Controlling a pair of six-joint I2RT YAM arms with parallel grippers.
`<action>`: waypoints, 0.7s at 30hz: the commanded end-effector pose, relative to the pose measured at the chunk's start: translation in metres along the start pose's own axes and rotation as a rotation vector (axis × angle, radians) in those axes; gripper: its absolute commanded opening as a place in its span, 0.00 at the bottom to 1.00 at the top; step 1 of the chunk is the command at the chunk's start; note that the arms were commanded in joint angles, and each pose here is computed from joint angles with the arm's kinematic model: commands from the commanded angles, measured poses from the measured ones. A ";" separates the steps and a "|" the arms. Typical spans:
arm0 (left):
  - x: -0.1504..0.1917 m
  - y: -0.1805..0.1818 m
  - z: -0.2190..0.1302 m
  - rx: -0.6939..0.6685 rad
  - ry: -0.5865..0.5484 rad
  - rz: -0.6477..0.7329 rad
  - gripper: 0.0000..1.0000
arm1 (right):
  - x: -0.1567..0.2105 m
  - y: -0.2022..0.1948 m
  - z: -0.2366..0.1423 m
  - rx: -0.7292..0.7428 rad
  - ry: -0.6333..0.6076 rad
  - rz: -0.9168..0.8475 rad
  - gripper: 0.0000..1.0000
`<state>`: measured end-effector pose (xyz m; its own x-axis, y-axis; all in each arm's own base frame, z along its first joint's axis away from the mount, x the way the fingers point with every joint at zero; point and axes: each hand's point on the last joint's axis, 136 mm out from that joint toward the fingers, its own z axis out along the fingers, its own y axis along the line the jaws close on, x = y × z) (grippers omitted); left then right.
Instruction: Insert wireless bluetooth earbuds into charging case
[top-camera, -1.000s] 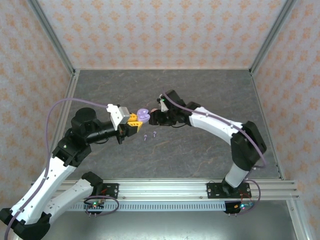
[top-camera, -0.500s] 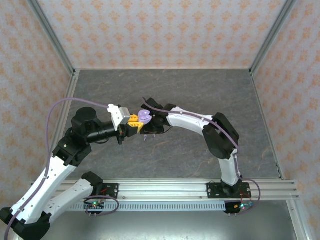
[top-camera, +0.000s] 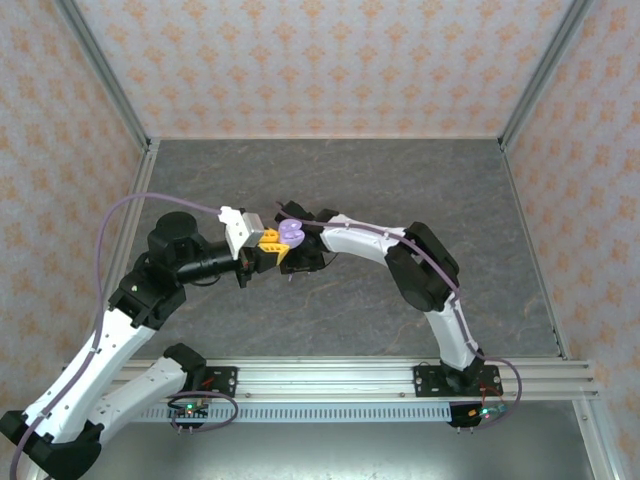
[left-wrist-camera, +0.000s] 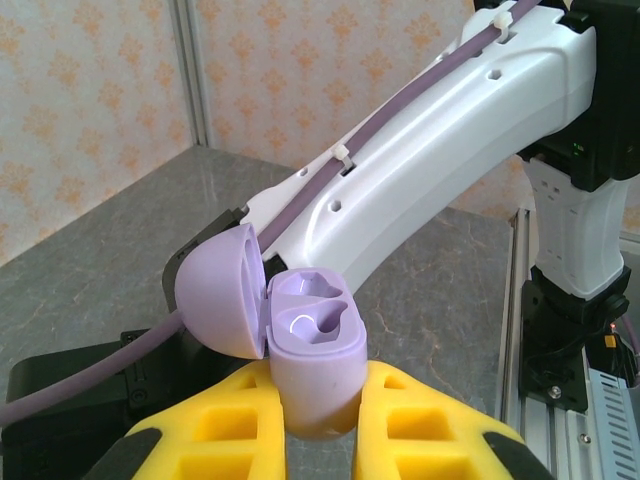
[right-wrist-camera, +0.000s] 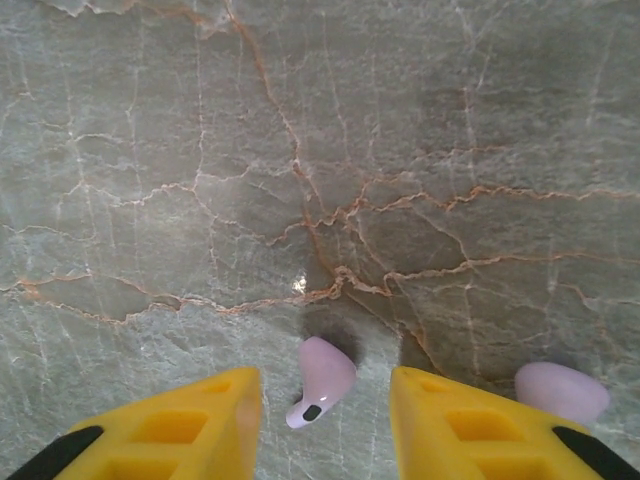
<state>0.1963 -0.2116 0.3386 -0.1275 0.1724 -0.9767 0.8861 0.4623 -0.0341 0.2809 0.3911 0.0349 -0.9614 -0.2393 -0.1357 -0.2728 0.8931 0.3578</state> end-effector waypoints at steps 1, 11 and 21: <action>-0.023 -0.007 -0.005 0.020 -0.056 0.041 0.15 | 0.001 0.001 0.000 0.025 0.005 -0.015 0.37; -0.021 -0.007 -0.004 0.023 -0.049 0.036 0.15 | 0.004 -0.003 0.014 0.044 0.036 -0.018 0.28; -0.019 -0.008 -0.006 0.020 -0.044 0.031 0.15 | 0.007 -0.006 0.011 0.062 0.044 -0.045 0.20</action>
<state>0.1968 -0.2117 0.3409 -0.1245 0.1705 -0.9775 0.8859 0.4627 -0.0322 0.2810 0.3937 0.0253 -0.9542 -0.2716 -0.1256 -0.2984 0.8946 0.3327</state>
